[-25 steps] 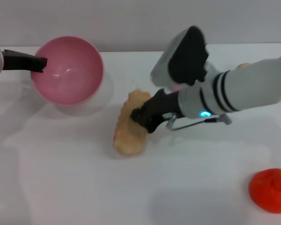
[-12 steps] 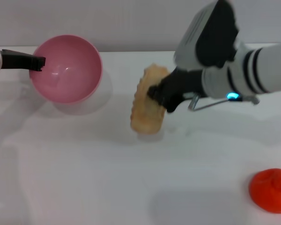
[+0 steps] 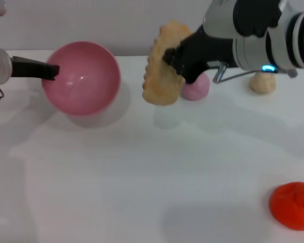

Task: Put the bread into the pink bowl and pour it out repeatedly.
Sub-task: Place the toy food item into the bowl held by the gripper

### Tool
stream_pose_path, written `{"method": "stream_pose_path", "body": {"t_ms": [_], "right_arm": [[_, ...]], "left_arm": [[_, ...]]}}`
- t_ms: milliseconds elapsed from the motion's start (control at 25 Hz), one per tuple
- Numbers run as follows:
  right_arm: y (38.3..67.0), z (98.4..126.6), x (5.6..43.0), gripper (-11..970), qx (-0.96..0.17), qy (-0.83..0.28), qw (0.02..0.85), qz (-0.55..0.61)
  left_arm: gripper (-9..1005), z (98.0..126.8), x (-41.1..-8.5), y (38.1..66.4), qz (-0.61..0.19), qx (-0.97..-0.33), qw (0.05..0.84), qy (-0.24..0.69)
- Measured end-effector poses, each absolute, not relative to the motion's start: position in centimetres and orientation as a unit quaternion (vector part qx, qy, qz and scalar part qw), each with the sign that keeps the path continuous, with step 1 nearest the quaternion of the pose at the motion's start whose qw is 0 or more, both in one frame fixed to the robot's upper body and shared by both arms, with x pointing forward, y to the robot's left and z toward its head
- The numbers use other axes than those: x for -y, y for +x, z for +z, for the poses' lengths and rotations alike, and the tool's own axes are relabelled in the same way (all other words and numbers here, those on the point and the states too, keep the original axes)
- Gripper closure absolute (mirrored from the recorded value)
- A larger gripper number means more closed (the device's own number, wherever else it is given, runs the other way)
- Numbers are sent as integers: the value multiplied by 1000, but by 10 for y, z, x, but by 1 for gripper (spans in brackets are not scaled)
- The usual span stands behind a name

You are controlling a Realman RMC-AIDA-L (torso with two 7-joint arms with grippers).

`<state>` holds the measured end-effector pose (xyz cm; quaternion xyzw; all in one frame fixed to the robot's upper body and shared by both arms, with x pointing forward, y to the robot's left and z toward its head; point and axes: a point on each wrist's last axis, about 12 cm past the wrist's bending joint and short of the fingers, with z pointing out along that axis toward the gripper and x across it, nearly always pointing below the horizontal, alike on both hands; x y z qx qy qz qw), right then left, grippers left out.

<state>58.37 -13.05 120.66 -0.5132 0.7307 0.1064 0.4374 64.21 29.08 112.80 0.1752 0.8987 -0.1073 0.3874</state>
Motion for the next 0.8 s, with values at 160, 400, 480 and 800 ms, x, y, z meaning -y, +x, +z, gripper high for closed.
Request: {"method": "stream_pose_path", "body": {"t_ms": [160,400,480,800], "right_arm": [[582,1222,125,936,-713,-523,456,102],[584,1236,116,936,-691,-539,472,94],[586,1236,115,935,-688,-544,472,92],[592,1223,108,935,-691,-552,458,94]], "left_arm": [[951,1127,-281,641,-119,-899,380,183],[950,1125,-271,639,-130,-899,369,198],[950,1124,-268,638,-135,-899,364,203],[950,1120,-241,633,-166,-892,346,240]]}}
